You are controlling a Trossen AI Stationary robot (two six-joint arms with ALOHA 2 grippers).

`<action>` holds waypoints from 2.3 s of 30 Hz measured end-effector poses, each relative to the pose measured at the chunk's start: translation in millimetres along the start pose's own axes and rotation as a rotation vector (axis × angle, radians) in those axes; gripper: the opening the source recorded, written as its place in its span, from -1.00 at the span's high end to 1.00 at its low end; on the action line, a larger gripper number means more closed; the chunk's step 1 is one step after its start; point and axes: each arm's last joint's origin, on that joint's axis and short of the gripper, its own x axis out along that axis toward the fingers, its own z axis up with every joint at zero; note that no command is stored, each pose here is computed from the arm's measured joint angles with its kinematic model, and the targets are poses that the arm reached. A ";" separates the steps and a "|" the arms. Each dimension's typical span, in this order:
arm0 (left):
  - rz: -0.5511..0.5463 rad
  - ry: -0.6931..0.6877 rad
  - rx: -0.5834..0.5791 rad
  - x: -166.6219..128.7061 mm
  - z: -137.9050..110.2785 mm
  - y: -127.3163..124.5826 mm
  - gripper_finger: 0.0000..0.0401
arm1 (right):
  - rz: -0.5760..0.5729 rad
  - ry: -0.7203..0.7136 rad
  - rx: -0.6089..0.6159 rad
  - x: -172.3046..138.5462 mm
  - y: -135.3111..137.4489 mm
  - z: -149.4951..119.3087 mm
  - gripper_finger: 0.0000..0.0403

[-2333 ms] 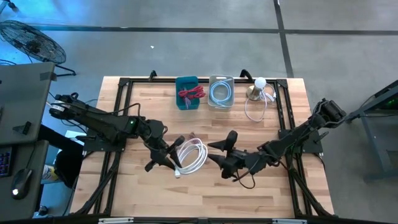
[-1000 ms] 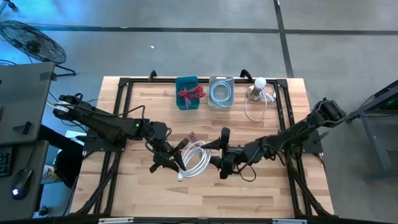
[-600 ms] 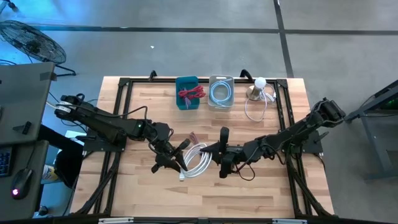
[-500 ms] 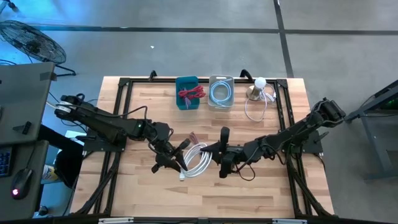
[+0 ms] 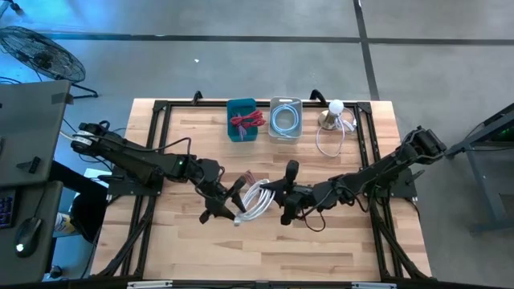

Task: Pick & Place USB Port
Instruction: Put the white HDMI cable into the gray bin

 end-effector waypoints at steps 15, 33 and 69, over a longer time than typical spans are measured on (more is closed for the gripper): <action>0.069 0.216 -0.231 -1.3 -15.0 -5.8 0.18 | -0.010 0.011 -0.003 0.0 -0.2 -0.4 0.96; 0.076 0.470 -0.212 3.8 -17.5 -38.0 -0.19 | -0.211 0.209 0.017 12.5 -43.2 -27.3 0.96; 0.172 0.516 -0.189 6.2 -13.1 -44.1 -0.19 | -0.608 0.459 0.383 -36.9 -197.3 -100.1 0.96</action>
